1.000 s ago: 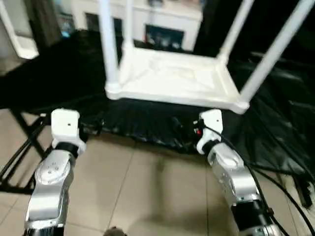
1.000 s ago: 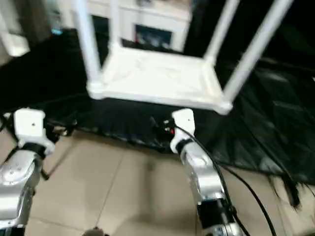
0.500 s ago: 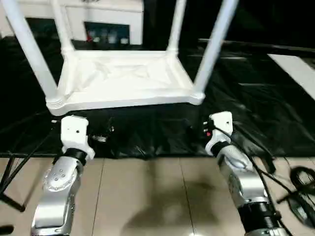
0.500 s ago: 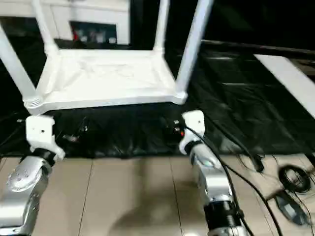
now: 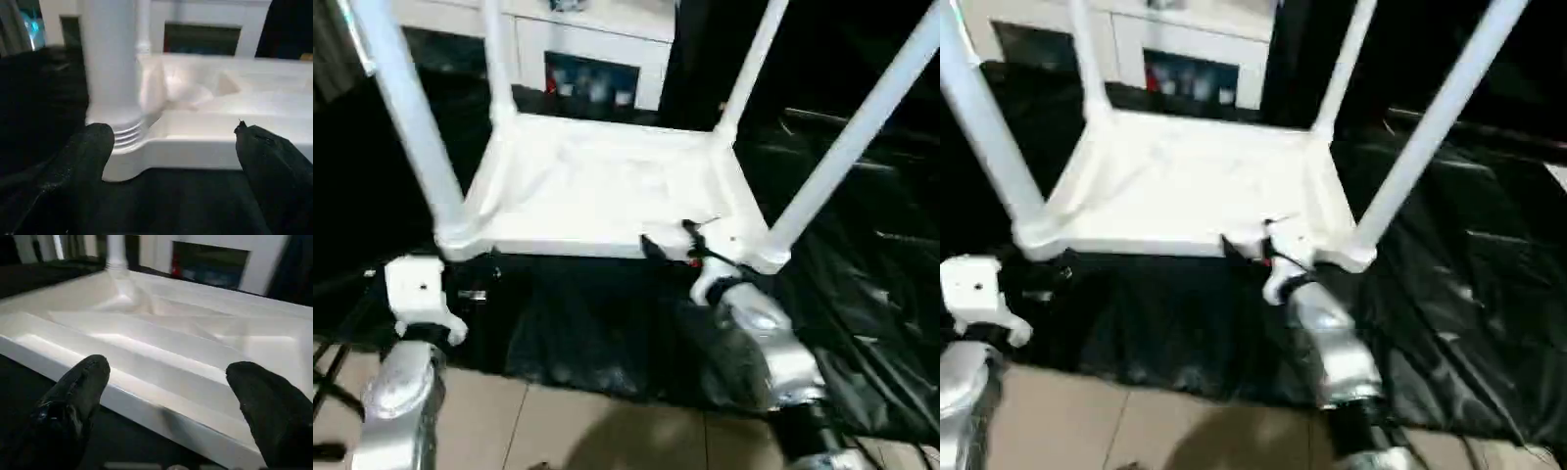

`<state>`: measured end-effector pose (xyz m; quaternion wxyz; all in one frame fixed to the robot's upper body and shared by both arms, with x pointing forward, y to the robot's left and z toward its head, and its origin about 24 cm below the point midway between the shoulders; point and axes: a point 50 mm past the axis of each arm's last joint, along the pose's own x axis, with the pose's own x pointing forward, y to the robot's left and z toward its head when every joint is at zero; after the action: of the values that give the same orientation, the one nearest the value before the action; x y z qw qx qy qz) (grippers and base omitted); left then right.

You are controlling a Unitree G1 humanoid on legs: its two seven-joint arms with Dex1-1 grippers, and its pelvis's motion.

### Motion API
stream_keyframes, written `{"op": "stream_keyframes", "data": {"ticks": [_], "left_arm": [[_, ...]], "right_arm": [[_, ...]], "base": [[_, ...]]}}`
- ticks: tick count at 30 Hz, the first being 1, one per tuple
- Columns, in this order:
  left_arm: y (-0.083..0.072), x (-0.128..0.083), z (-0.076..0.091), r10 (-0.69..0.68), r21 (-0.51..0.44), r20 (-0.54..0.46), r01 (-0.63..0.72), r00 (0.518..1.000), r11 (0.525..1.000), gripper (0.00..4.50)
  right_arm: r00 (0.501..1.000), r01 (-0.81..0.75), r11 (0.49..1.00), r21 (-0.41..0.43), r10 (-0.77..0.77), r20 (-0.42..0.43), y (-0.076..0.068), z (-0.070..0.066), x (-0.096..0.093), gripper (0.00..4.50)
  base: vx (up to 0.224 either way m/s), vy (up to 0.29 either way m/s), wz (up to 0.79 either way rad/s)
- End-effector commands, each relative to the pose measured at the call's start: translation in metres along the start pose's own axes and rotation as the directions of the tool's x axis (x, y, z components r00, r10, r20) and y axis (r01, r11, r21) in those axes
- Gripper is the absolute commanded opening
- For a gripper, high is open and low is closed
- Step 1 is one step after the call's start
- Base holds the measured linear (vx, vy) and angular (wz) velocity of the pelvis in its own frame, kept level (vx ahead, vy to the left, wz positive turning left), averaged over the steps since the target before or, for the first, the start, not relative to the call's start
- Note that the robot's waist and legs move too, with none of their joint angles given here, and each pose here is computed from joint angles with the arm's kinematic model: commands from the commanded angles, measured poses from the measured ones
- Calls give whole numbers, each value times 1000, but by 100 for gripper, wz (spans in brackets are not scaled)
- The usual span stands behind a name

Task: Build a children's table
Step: Move to table

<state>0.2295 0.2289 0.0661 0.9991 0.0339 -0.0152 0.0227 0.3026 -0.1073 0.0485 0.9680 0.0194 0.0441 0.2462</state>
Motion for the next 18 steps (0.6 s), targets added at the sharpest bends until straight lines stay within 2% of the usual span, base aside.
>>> {"op": "stream_keyframes", "data": {"ticks": [1, 5, 7, 10, 12, 18], "left_arm": [[5, -6, -1, 15, -12, 9, -15, 1000, 1000, 448], [11, -3, 4, 20, -11, 24, -20, 1000, 1000, 448], [18, 6, 10, 39, -8, 37, -38, 999, 999, 448], [23, 18, 16, 25, -17, 49, -24, 998, 1000, 448], [25, 29, 20, 1, -25, 57, 1, 998, 1000, 448], [34, 54, 22, 3, -5, 20, -3, 1000, 1000, 448]], "right_arm": [[1000, 5, 1000, 20, -5, 0, -4, -2, -6, 444], [1000, -17, 999, 40, 17, 10, -5, -2, -8, 444], [999, -30, 998, 56, 28, 45, -6, 2, -9, 444], [997, -40, 999, 21, 39, 63, -10, 6, -11, 444], [993, -106, 991, 77, 101, 65, -8, 7, -14, 444], [986, -166, 986, 27, 166, 30, -9, 7, -17, 444]], "base": [[-151, 6, 50], [-77, -60, 18], [-67, -73, 13], [-38, -45, 10], [-28, -19, 3], [0, 0, 0]]}}
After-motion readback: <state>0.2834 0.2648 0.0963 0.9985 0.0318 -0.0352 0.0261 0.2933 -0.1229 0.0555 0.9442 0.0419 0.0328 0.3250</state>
